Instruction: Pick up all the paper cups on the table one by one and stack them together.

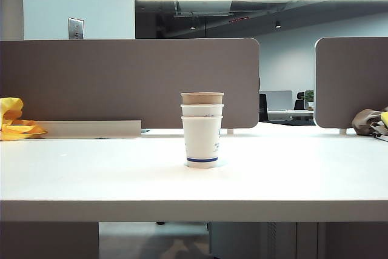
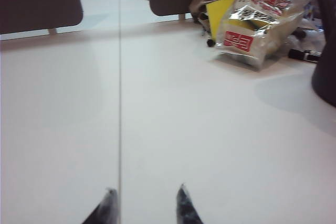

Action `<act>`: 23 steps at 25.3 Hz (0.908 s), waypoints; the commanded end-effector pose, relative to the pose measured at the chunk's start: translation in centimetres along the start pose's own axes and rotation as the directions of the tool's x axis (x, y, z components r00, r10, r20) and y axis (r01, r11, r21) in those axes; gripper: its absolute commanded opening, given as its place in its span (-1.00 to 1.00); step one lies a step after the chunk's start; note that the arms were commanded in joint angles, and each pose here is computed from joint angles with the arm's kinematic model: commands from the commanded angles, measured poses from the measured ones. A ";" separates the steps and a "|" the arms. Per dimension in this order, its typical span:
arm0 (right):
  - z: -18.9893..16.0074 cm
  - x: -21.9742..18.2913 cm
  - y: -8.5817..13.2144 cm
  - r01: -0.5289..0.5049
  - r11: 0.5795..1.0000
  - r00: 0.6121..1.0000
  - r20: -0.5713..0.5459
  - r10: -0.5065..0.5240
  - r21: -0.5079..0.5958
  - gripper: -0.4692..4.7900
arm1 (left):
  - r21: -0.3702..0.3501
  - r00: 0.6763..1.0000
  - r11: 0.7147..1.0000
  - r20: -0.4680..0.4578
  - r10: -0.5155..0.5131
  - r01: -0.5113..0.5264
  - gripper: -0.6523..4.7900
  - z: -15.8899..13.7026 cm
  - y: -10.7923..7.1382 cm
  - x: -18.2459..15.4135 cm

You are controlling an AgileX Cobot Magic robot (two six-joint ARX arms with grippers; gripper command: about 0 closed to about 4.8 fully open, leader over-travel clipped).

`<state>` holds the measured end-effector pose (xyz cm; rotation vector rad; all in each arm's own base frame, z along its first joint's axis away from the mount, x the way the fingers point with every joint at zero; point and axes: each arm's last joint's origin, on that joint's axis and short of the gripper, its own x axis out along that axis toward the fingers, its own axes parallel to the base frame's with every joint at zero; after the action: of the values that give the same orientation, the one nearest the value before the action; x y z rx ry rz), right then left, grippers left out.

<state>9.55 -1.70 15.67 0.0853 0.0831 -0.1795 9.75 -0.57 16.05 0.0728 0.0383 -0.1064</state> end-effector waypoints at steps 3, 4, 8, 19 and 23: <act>-0.1 0.1 0.1 -0.006 1.000 1.000 0.003 0.006 -0.001 -0.26 | -0.003 0.999 0.999 0.012 0.052 -0.052 -0.43 0.2 0.5 -0.1; -0.1 0.1 0.2 -0.022 1.000 1.000 0.002 0.022 -0.002 -0.26 | -0.003 0.999 0.999 0.012 0.047 -0.047 -0.43 0.2 0.5 -0.1; -0.2 0.0 0.9 -0.096 0.995 0.995 -0.004 0.096 -0.008 -0.26 | -0.003 0.999 0.999 0.013 0.037 -0.037 -0.43 0.2 0.4 0.0; -0.2 0.0 1.2 -0.141 0.990 0.990 -0.008 0.140 -0.010 -0.26 | -0.003 0.999 0.999 0.013 0.037 -0.037 -0.43 0.2 0.4 0.0; -0.2 0.0 1.2 -0.140 0.990 0.990 -0.008 0.140 -0.010 -0.26 | -0.003 0.999 0.999 0.013 0.037 -0.036 -0.43 0.2 0.4 0.0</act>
<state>9.68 -0.48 15.67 0.0812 0.0888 -0.0370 9.76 -0.21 16.05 0.0721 0.0393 -0.0686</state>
